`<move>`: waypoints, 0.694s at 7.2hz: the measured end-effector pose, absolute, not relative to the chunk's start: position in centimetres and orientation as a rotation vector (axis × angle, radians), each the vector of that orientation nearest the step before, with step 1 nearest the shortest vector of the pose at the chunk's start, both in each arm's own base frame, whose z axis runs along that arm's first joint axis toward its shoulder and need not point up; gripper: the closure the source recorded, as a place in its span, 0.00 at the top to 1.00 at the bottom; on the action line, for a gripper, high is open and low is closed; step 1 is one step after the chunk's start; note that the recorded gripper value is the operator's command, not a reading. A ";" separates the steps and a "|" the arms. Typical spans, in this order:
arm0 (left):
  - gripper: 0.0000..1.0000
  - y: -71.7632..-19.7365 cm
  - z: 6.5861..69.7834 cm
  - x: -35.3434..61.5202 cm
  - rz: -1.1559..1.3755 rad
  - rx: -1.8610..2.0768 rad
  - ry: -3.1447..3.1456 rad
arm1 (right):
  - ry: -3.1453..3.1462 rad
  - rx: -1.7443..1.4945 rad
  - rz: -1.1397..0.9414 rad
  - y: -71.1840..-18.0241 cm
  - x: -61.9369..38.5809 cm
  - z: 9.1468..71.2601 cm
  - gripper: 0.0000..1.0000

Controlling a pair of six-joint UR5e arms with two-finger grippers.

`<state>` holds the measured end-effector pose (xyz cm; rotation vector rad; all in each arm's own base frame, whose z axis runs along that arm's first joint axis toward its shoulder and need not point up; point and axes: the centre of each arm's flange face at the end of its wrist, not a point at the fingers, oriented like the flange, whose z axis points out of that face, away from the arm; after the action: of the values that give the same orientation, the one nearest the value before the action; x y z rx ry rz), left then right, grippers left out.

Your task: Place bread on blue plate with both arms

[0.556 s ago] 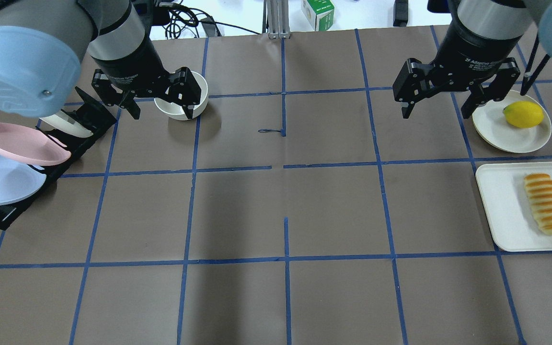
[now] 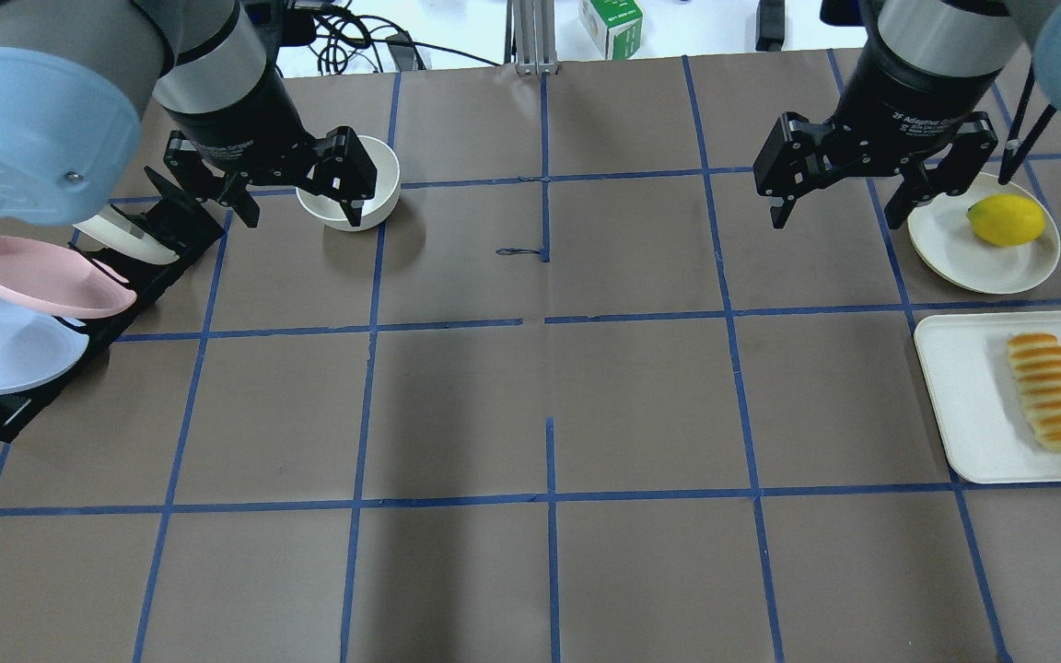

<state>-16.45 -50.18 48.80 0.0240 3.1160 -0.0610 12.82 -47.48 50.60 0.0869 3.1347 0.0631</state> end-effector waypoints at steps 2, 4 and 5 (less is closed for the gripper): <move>1.00 -50.5 50.1 -9.3 -0.013 -0.108 3.048 | 3.140 0.104 0.075 -47.7 12.7 50.2 1.00; 1.00 -50.0 50.5 0.6 0.068 -0.355 3.001 | 3.148 0.137 0.130 -48.9 11.2 48.3 1.00; 1.00 -49.7 50.1 6.4 0.094 -0.514 2.980 | 3.156 0.194 0.178 -49.6 8.9 46.7 1.00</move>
<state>6.41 -49.71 50.09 -0.5144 2.9802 0.0941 8.87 -49.58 46.72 0.1936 3.1559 0.1782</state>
